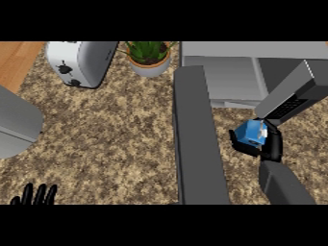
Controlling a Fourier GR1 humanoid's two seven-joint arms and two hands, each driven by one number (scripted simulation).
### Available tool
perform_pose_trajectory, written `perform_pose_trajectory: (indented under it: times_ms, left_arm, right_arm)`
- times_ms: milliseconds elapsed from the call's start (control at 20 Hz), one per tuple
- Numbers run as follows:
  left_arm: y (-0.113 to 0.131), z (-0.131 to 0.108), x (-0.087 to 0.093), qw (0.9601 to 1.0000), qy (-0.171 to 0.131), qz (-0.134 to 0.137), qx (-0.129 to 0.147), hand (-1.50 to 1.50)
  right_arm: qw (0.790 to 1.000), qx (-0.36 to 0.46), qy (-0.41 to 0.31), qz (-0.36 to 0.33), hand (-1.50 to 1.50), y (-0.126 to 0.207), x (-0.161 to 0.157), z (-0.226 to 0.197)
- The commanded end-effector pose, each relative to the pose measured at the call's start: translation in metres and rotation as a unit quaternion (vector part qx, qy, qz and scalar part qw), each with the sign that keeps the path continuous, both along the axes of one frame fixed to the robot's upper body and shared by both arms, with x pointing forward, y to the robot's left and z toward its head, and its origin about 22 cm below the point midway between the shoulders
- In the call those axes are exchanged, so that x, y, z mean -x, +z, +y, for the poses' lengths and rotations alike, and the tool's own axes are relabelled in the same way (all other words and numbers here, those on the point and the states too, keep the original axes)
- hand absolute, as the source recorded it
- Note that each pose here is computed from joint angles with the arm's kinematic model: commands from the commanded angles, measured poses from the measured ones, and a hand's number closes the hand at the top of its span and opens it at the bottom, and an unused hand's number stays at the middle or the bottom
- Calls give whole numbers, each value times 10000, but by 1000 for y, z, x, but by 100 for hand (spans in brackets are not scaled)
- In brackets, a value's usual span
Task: Pick up the milk, place it into the microwave and close the microwave
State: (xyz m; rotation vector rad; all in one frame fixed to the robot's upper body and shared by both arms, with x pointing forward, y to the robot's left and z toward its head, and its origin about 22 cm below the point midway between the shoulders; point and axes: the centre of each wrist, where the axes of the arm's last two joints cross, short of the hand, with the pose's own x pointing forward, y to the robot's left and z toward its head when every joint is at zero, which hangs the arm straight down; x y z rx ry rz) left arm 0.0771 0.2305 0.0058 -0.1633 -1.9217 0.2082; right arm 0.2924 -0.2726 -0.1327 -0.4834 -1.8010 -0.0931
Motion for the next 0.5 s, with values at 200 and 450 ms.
perform_pose_trajectory:
  times_ms: [200, 450]
  left_arm:
    - [0, -8, 7, 9999, -42, 89, 104, -150]
    - [-9, -1, 14, 9999, 17, 70, 80, -150]
  right_arm:
    - [9935, -292, 863, -689, 150, 3, -2, -10]
    - [9926, -372, 880, -752, 150, -5, 3, 7]
